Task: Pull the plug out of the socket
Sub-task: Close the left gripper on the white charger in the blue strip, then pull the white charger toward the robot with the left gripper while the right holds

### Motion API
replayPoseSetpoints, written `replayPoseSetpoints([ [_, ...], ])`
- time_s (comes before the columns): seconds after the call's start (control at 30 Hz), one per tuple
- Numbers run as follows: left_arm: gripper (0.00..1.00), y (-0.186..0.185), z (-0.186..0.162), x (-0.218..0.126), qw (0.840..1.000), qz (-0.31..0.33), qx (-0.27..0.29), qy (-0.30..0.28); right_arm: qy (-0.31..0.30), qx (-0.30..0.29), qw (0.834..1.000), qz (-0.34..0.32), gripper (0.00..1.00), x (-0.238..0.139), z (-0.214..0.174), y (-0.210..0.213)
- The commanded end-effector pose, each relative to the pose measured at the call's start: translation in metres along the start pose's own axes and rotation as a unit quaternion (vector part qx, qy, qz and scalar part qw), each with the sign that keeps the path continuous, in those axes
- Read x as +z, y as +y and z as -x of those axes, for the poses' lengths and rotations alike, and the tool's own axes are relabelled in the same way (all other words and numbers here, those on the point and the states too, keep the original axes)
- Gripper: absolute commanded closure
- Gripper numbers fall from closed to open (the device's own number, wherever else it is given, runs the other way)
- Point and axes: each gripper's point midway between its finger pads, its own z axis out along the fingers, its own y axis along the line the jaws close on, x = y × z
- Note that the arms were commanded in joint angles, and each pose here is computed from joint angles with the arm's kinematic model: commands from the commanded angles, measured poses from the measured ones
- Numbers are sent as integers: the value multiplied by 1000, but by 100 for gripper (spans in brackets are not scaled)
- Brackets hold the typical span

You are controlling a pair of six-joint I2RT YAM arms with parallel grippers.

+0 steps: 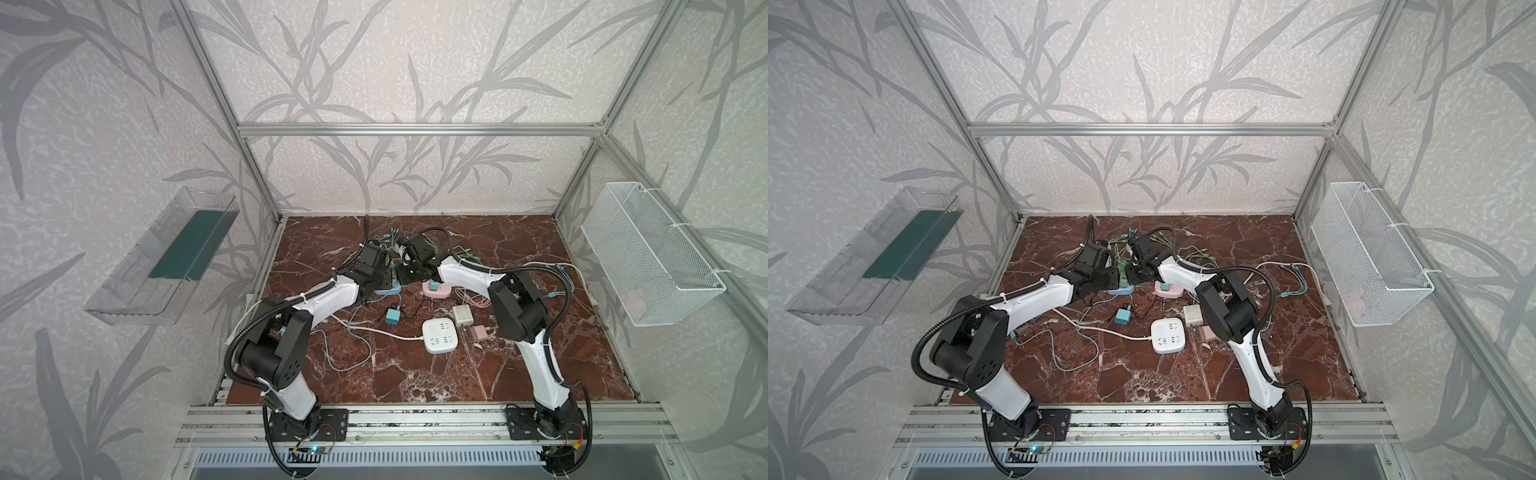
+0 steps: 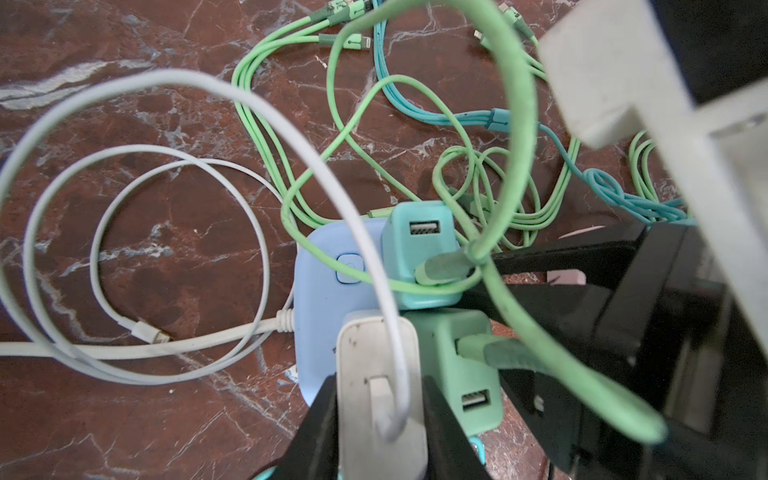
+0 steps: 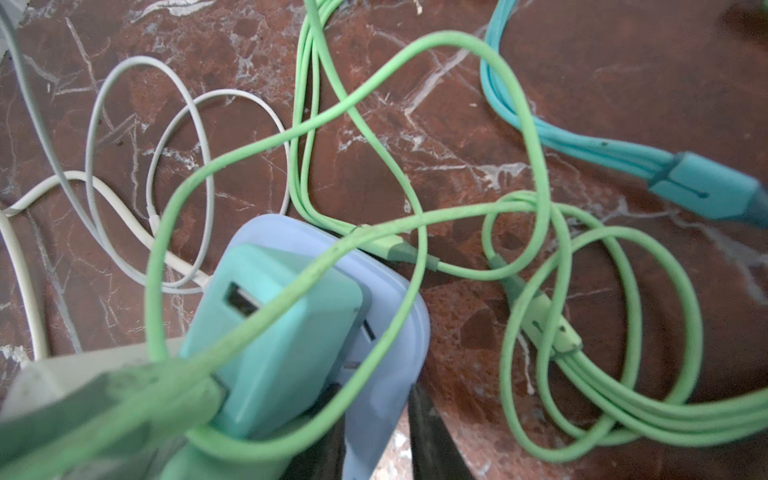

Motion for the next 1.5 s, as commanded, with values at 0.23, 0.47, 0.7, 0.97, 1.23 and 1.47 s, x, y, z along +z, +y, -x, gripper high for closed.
replayPoseSetpoints([
  [0.23, 69, -25, 37, -24, 998, -52, -4, -47, 124, -18, 990, -63, 72, 27, -80, -36],
  [0.47, 69, -24, 49, -29, 995, -63, -25, -67, 129, -28, 989, -73, 72, 26, -82, -40],
  [0.7, 70, -17, 45, -30, 997, -47, -19, -61, 131, -33, 988, -78, 72, 26, -82, -42],
  [0.97, 70, -12, 49, -39, 996, -45, -23, -73, 131, -38, 987, -86, 72, 23, -81, -45],
  [1.23, 70, -6, 42, -36, 997, -36, -17, -64, 133, -40, 986, -90, 72, 23, -83, -47],
  [1.47, 70, 1, 35, -37, 998, -25, -14, -59, 132, -34, 987, -82, 72, 22, -81, -47],
])
